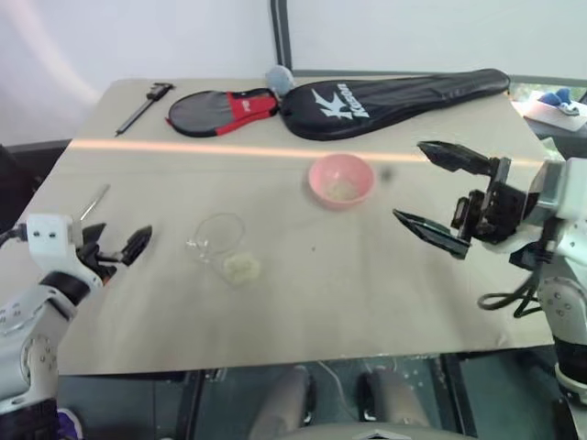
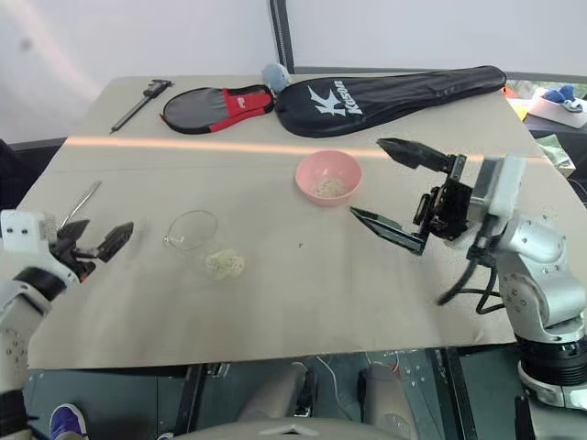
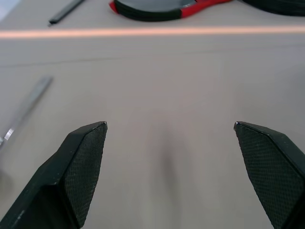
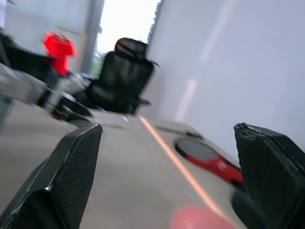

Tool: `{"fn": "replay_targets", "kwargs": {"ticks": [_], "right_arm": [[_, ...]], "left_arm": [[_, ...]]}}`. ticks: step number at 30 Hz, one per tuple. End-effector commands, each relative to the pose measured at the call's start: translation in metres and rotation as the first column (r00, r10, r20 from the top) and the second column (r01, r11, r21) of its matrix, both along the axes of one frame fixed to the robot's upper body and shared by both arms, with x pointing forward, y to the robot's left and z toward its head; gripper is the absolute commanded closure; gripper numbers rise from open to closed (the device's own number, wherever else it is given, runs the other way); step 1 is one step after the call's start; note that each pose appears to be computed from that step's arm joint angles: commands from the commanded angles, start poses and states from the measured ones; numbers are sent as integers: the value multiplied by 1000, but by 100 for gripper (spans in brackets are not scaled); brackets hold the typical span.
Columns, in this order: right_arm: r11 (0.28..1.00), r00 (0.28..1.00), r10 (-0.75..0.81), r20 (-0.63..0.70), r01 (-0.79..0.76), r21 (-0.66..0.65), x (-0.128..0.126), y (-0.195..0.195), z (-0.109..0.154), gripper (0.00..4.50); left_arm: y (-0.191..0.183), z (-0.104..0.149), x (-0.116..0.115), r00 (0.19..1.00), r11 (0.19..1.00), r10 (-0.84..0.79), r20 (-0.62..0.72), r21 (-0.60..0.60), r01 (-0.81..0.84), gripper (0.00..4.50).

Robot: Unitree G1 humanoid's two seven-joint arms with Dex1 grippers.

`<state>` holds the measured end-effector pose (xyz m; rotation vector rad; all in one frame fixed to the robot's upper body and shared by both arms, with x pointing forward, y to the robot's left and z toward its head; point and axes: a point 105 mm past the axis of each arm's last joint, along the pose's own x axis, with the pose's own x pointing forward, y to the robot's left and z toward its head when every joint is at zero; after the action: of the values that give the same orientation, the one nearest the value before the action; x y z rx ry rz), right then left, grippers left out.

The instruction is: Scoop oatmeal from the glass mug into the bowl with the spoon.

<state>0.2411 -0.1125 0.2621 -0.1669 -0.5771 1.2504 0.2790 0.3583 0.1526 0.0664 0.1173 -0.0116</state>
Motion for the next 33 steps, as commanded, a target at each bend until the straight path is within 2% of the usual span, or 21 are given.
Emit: {"fn": "replay_targets", "kwargs": {"ticks": [1,9,18,22,25,29,33], "right_arm": [[998,997,70,8,-70,0,-13,-1,10,0],[994,995,104,2,-104,-29,-18,-5,3,0],[993,993,119,-10,-120,-23,-21,-6,-4,0],[994,994,107,-10,-107,-22,-20,-8,-6,0],[996,996,85,-7,-85,-19,-19,-11,-7,0],[998,998,63,-11,-63,-15,-20,-14,-10,0],[999,999,45,-14,-45,-15,-22,-17,-12,0]], "left_arm": [[14,14,4,999,998,37,5,47,-37,7],[54,25,20,976,974,204,-71,118,-195,7],[102,17,28,925,954,282,-255,176,-242,7],[117,20,33,906,939,326,-271,201,-278,7],[123,19,33,890,928,357,-284,216,-303,7],[125,6,32,874,925,370,-314,206,-318,7],[118,-8,34,876,940,341,-342,151,-307,7]]}}
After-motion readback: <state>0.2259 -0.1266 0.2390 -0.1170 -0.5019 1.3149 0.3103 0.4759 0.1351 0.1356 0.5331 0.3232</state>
